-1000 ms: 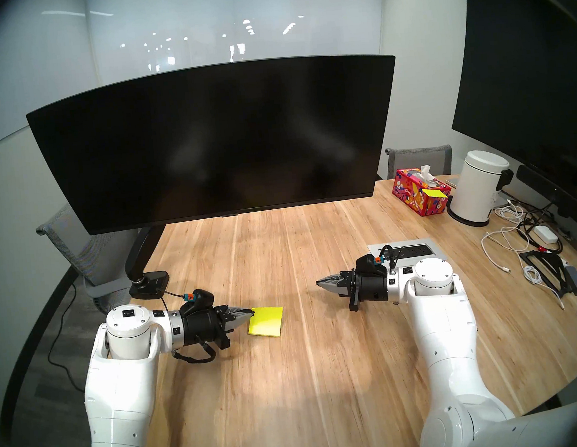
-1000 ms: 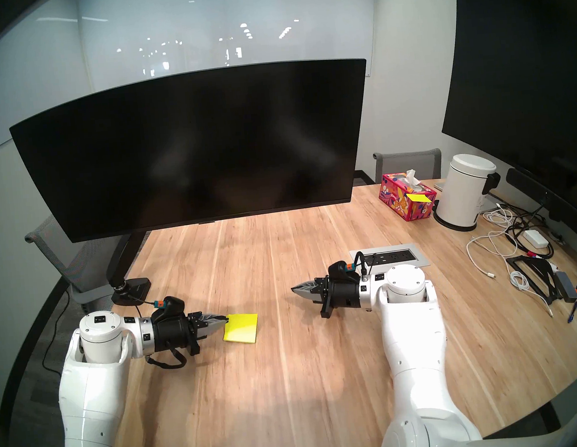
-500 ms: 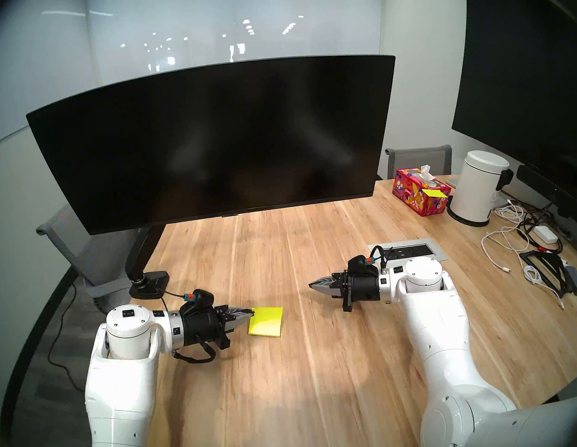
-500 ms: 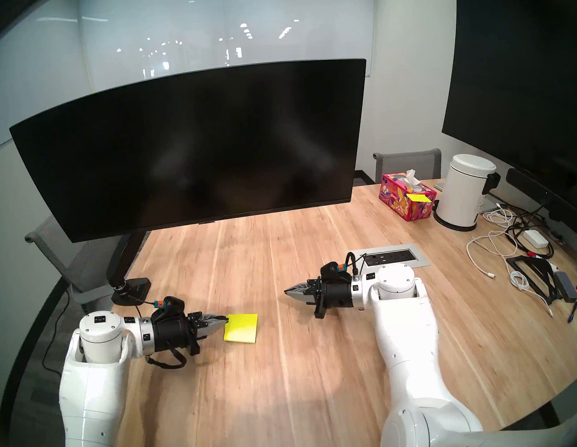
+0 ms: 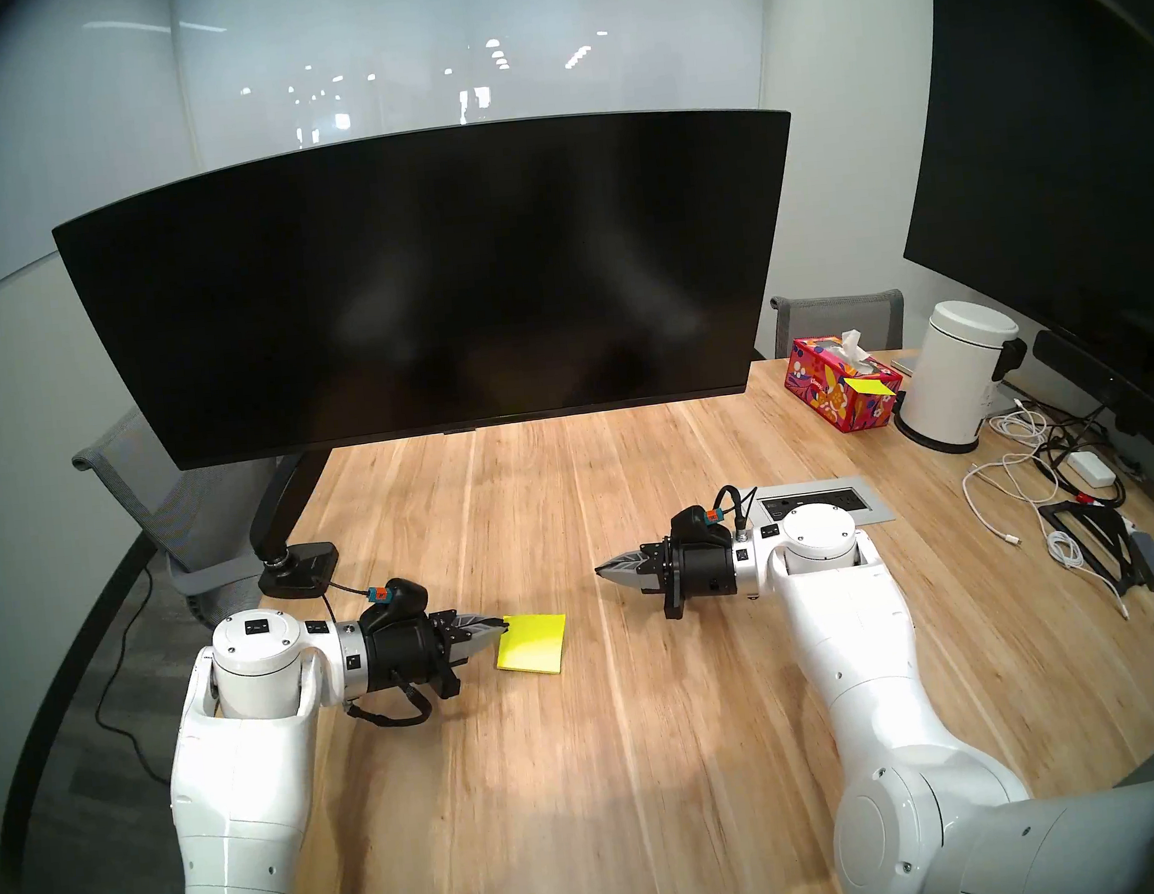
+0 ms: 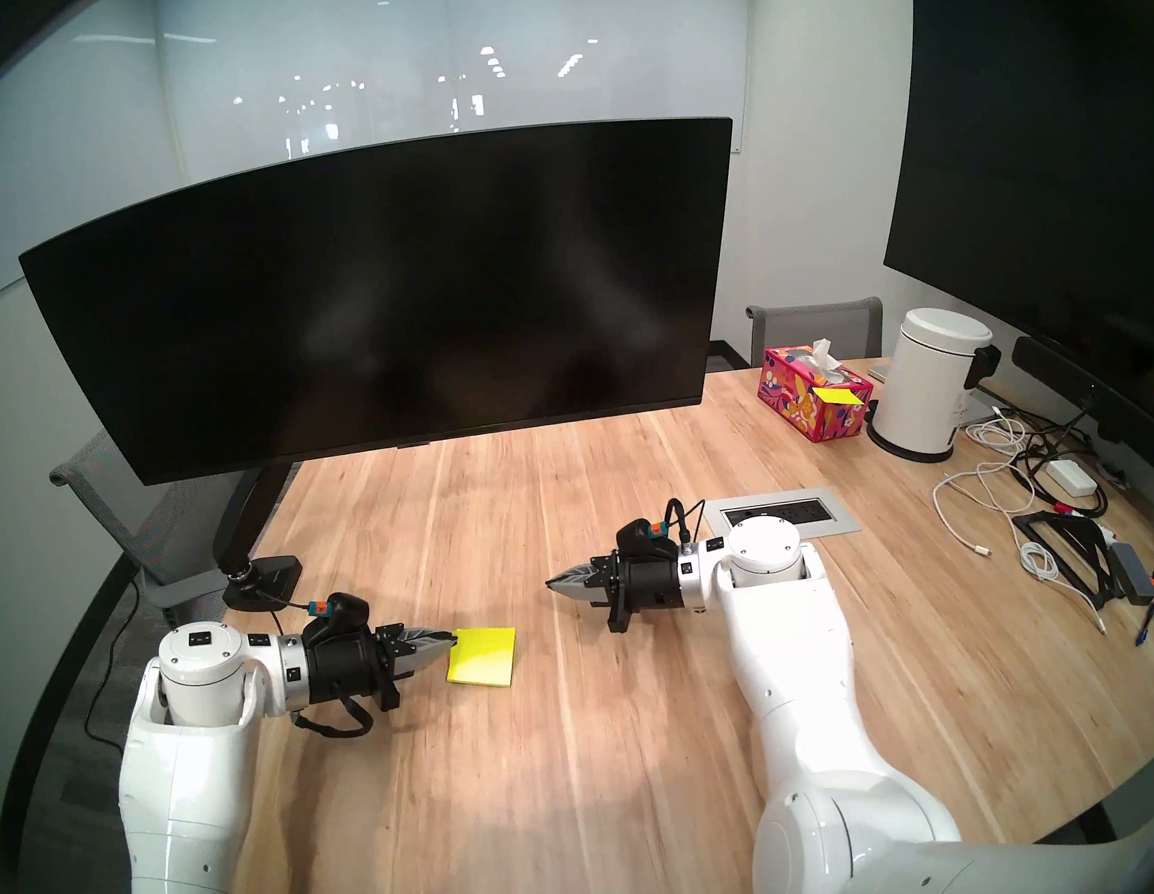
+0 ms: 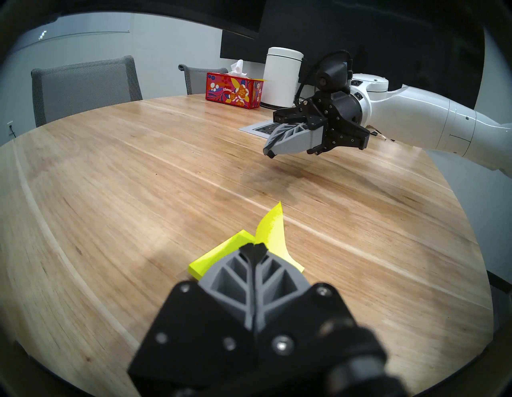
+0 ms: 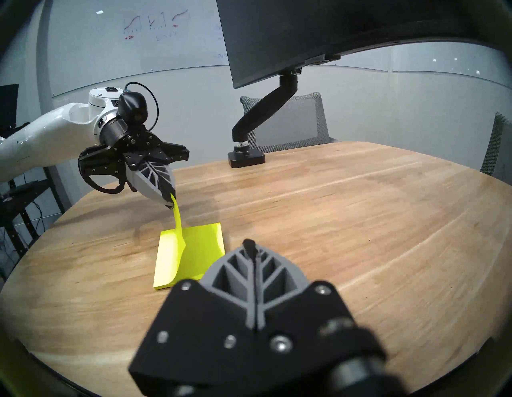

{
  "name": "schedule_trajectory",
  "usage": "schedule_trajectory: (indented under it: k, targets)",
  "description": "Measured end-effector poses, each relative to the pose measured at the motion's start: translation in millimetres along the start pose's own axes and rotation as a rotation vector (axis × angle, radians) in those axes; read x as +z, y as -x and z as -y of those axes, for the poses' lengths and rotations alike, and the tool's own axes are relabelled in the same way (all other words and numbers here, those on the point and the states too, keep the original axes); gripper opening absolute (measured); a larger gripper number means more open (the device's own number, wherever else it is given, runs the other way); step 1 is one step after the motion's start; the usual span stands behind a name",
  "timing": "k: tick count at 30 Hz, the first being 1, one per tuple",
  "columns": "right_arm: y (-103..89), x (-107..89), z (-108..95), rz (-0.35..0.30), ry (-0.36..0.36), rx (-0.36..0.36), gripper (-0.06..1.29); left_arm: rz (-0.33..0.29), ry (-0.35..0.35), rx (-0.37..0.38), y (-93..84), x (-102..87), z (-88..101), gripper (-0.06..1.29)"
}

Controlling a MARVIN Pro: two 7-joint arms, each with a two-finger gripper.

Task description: Peel one sticky note off the pad and stick it onto the monitor, then press it flat

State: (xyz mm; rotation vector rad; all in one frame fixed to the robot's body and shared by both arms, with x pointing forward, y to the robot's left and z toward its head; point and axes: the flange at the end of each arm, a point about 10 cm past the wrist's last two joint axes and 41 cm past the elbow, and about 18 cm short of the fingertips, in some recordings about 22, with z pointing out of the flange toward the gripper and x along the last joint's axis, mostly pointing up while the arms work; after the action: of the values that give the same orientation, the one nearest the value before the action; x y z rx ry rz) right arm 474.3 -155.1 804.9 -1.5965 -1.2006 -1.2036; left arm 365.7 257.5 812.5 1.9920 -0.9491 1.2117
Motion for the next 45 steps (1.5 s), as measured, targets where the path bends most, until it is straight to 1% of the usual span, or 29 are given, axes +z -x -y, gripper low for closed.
schedule_trajectory:
  k: [9, 16, 28, 33, 45]
  targets:
    - [-3.0, 16.0, 2.3, -0.005, -0.052, 0.004, -0.03, 0.000, 0.000, -0.001, 0.0, 0.0, 0.0, -0.02]
    - [-1.0, 21.0, 3.1, 0.002, -0.081, 0.017, -0.03, 0.000, 0.000, -0.001, 0.0, -0.1, 0.0, -0.02]
    - [6.1, 32.5, 5.3, 0.043, -0.142, 0.039, -0.03, 0.001, 0.000, -0.002, 0.0, -0.2, 0.1, -0.02]
    - [6.5, 37.0, 6.4, 0.059, -0.167, 0.037, -0.03, 0.001, -0.001, -0.002, 0.1, -0.2, 0.1, -0.02]
    - [2.9, 43.8, 6.7, 0.072, -0.210, 0.016, -0.03, 0.001, -0.001, -0.002, 0.0, -0.2, 0.2, -0.02]
